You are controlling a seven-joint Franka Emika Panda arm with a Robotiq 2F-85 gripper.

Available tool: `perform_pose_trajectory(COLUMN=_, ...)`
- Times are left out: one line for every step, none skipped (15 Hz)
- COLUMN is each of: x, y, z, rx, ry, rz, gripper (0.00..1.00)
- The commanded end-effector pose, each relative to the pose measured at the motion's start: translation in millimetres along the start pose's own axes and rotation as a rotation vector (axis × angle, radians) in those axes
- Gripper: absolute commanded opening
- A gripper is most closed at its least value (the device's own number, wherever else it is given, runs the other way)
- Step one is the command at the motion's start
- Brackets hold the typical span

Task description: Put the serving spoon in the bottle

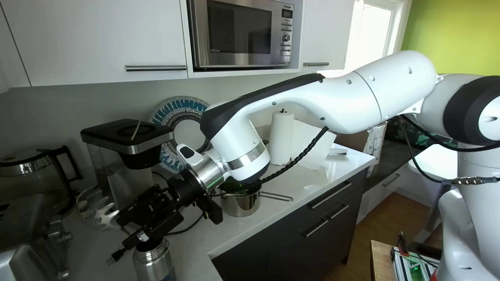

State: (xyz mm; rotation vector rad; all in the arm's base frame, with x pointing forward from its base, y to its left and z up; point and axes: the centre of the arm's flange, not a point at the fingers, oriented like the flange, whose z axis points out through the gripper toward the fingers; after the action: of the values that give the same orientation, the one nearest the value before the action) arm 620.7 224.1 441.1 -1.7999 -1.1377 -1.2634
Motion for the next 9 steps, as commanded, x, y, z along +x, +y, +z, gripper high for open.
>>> perform_pose_trajectory(x=23, y=-15, z=-20, rx=-0.003, ry=-0.03, rz=-0.019, gripper=1.0)
perform_pose_trajectory(x=33, y=-20, z=-31, rx=-0.006, ry=-0.048, rz=-0.031, gripper=1.0)
perform_pose_trajectory(x=43, y=-25, z=-42, rx=-0.002, ry=-0.071, rz=-0.027, gripper=1.0)
perform_pose_trajectory(x=51, y=-29, z=-53, rx=-0.004, ry=-0.102, rz=-0.022, gripper=1.0)
perform_pose_trajectory(x=61, y=-34, z=-69, rx=-0.025, ry=-0.138, rz=-0.024, gripper=1.0)
perform_pose_trajectory(x=68, y=-39, z=-86, rx=-0.048, ry=-0.177, rz=-0.025, gripper=1.0)
perform_pose_trajectory(x=74, y=-44, z=-101, rx=-0.069, ry=-0.229, rz=-0.033, gripper=1.0)
perform_pose_trajectory(x=77, y=-54, z=-121, rx=-0.048, ry=-0.289, rz=-0.071, gripper=1.0)
perform_pose_trajectory(x=75, y=-65, z=-137, rx=-0.004, ry=-0.323, rz=-0.113, gripper=1.0)
